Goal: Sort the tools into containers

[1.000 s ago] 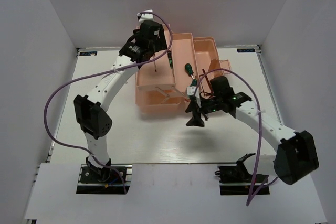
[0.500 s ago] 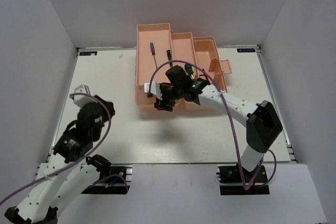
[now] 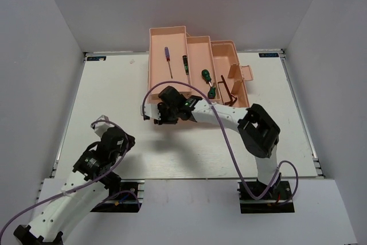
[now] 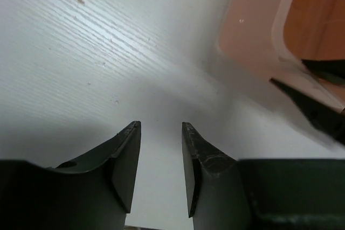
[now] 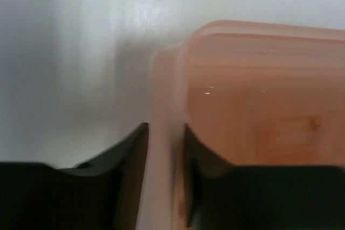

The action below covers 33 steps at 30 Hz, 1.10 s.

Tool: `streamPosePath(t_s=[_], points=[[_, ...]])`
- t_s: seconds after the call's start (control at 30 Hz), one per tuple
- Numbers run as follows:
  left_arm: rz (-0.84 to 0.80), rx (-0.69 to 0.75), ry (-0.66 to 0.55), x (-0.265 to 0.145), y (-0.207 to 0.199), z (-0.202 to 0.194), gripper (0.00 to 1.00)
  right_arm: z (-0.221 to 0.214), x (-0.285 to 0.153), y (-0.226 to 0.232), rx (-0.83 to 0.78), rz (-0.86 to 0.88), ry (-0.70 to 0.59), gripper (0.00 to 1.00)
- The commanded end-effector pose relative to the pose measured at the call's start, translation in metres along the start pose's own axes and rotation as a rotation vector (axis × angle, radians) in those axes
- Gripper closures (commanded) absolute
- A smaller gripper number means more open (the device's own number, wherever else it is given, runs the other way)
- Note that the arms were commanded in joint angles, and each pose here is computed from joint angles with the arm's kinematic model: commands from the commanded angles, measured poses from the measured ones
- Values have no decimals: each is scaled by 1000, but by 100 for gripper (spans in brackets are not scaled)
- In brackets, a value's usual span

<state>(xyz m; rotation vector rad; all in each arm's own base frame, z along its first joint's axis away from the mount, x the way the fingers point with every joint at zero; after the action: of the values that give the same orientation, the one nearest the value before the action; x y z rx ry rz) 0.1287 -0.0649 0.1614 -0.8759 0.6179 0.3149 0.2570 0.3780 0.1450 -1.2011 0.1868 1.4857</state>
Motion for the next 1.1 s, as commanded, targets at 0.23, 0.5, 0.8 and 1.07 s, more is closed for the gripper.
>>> streamPosePath(t_s=[0.23, 0.5, 0.8, 1.07], points=[[-177, -130, 242, 37, -7, -53, 53, 37, -21, -42, 54, -122, -62, 100], [-207, -137, 319, 66, -29, -70, 52, 75, -73, -55, 206, -6, -361, 100], [-145, -183, 268, 86, -27, -70, 50, 76, -107, -63, 264, 94, -569, 100], [-327, -311, 75, 113, -14, -56, 31, 57, -112, -54, 321, 104, -586, 100]])
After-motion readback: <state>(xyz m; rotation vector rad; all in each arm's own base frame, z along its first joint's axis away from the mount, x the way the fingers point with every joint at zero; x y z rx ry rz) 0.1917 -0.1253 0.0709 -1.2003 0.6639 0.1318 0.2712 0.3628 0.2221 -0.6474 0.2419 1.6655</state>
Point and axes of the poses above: each gripper's point midway between its finger pads, its own x axis out along the fingers, its own y axis along the line the jaws close on, z = x × y, the point moved 7 cm from there along -x, back along the fingers, and after that the axes turned 14 degrees about -x, right-handed, at the moved point
